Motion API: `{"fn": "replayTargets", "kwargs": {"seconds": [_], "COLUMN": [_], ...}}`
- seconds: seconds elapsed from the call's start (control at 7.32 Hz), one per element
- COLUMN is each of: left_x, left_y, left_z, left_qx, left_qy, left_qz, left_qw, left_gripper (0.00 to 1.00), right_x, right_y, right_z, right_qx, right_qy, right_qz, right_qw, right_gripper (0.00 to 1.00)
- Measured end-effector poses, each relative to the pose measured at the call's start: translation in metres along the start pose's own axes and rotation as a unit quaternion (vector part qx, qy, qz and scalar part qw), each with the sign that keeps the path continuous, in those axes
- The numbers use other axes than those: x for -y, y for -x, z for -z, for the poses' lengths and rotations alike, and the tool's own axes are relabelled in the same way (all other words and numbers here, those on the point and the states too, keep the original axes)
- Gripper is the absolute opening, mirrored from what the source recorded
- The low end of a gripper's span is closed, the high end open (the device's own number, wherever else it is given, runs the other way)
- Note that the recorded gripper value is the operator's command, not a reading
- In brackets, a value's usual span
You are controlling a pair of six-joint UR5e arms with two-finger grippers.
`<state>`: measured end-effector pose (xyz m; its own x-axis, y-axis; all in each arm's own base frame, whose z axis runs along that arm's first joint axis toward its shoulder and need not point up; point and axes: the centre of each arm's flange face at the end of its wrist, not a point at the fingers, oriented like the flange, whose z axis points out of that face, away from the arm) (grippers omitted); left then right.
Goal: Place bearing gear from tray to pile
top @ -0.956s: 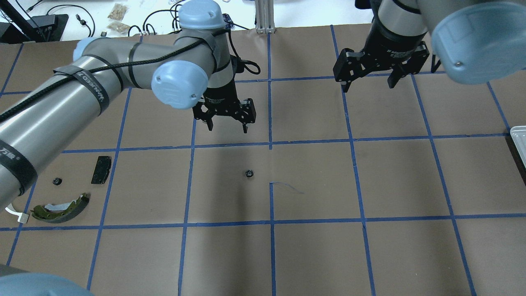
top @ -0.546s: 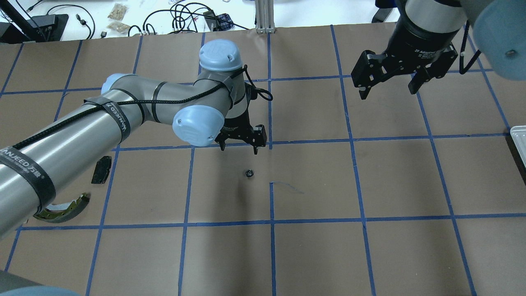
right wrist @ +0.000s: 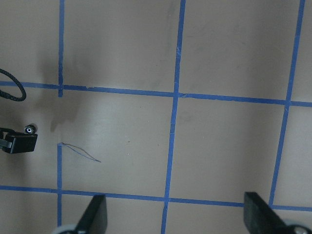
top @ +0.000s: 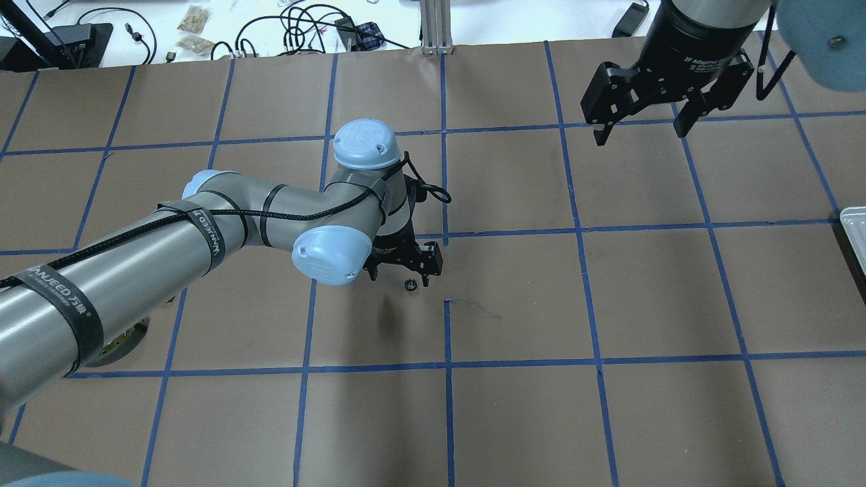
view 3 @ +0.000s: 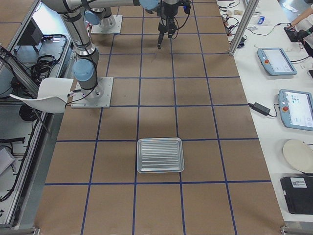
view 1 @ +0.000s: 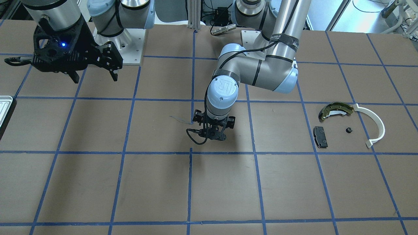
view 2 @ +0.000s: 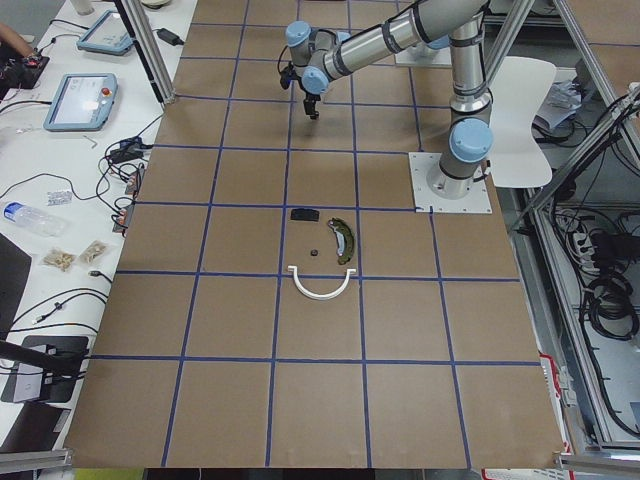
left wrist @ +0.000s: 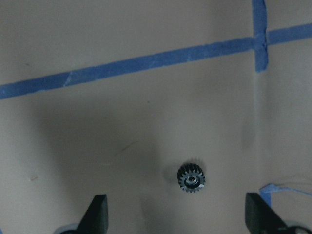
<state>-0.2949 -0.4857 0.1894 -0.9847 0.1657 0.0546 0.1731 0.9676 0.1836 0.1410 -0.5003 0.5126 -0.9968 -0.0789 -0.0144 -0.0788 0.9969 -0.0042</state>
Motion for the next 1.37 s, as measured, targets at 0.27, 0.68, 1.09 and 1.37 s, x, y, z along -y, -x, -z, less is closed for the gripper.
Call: {"fn": "replayTargets", "kwargs": {"seconds": [0.27,0.68,1.09,1.37], "left_x": [0.0,0.007,0.007,0.007], "left_y": [-0.002,-0.01,-0.012,-0.011], "left_z": [-0.007,-0.019,-0.023,-0.021], "left_qx": [-0.002,-0.015,-0.014,-0.011], "left_qy": [0.004,-0.006,-0.006,-0.008], "left_qz": [0.007,0.014,0.012,0.009], "left_qw": [1.0,0.9998,0.9998,0.9999], "left_gripper": [0.83,0.72,0.09,0.0], "right_x": [0.002,-0.001,-0.004,-0.005], "right_y": [0.0,-0.001,-0.002,-0.002], "right_z": [-0.005,-0.007,-0.006,-0.006], "right_qx": [0.002,0.001,0.0,0.0], "right_qy": [0.005,0.007,0.008,0.01], "right_qz": [-0.002,0.004,0.003,0.004], "right_qw": [1.0,1.0,1.0,0.9999], "right_gripper": [1.0,1.0,1.0,1.0]}}
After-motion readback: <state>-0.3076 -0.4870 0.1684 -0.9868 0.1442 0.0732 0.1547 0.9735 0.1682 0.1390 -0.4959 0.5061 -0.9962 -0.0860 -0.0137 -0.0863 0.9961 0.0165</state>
